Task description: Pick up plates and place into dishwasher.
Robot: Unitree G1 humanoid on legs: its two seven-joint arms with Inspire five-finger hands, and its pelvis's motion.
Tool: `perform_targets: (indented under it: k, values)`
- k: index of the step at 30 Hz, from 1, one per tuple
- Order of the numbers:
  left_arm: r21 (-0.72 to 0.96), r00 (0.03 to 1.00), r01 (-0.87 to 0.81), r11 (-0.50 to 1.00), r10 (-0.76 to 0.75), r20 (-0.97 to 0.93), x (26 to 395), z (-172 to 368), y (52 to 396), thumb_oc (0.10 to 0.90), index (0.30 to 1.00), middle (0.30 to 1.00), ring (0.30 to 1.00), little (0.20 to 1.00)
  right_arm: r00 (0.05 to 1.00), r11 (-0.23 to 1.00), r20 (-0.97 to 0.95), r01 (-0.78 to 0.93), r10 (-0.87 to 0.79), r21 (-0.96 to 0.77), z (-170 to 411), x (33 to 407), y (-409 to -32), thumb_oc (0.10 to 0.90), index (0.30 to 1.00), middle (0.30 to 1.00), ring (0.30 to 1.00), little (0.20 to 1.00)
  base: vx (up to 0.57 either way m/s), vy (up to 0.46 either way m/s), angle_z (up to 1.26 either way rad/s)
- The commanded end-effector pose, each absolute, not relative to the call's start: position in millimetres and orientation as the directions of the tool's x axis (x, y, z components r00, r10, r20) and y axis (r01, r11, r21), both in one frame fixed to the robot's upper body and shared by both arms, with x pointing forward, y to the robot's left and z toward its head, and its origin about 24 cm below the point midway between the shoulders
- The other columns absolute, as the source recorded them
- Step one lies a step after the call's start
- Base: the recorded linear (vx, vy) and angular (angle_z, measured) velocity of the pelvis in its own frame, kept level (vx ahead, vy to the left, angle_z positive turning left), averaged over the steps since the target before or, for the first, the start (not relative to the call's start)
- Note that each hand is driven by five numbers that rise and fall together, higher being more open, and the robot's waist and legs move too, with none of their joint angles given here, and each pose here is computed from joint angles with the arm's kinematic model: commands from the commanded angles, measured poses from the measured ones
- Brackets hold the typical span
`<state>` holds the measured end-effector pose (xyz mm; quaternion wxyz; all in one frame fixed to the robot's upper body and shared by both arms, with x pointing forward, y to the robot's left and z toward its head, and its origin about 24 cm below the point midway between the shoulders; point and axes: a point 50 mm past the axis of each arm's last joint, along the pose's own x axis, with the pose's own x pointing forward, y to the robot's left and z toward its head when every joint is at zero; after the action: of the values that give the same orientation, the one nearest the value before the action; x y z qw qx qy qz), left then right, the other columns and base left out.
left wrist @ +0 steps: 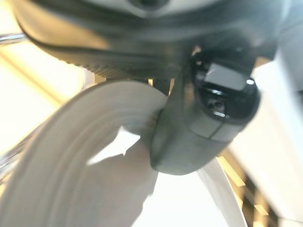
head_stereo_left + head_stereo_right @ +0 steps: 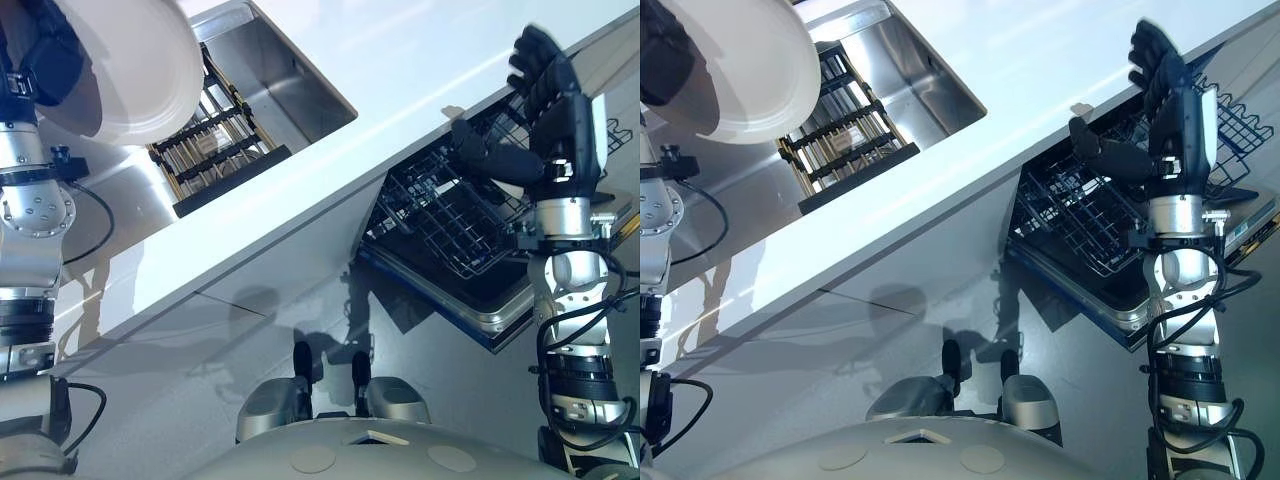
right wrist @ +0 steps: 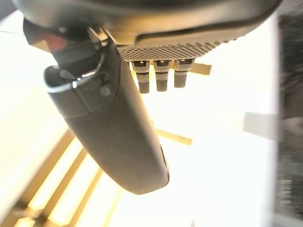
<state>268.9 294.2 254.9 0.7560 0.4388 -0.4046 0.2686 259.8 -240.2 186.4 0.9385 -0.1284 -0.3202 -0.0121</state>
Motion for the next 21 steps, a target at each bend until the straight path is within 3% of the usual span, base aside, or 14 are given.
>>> perform_targets:
  k: [1, 5, 9, 21]
  values:
    - [0.294, 0.294, -0.855, 0.427, -0.068, 0.954, 257, 294, 282, 0.100, 0.300, 0.300, 0.300, 0.200, 0.635, 0.963, 0.736, -0.048, 0.235, -0.266, 231, 251, -216, 0.800, 0.900, 0.900, 0.900, 0.900, -0.01, -0.070, 0.12]
    - [0.278, 0.246, -0.858, 0.432, -0.131, 0.960, 256, 298, 268, 0.100, 0.300, 0.300, 0.300, 0.200, 0.637, 0.945, 0.699, -0.252, 0.325, -0.210, 233, 258, -195, 0.800, 0.900, 0.900, 0.900, 0.900, -0.01, -0.056, 0.06]
    - [0.318, 0.243, -0.828, 0.462, -0.217, 0.946, 265, 292, 241, 0.100, 0.300, 0.300, 0.300, 0.200, 0.600, 0.835, 0.661, -0.545, 0.450, -0.073, 234, 266, -157, 0.800, 0.900, 0.900, 0.900, 0.900, -0.01, -0.062, 0.02]
    - [0.297, 0.149, -0.730, 0.616, -0.280, 0.948, 275, 268, 191, 0.100, 0.300, 0.300, 0.300, 0.200, 0.571, 0.729, 0.707, -0.674, 0.416, 0.116, 232, 268, -127, 0.800, 0.900, 0.900, 0.900, 0.900, 0.00, -0.009, 0.00]
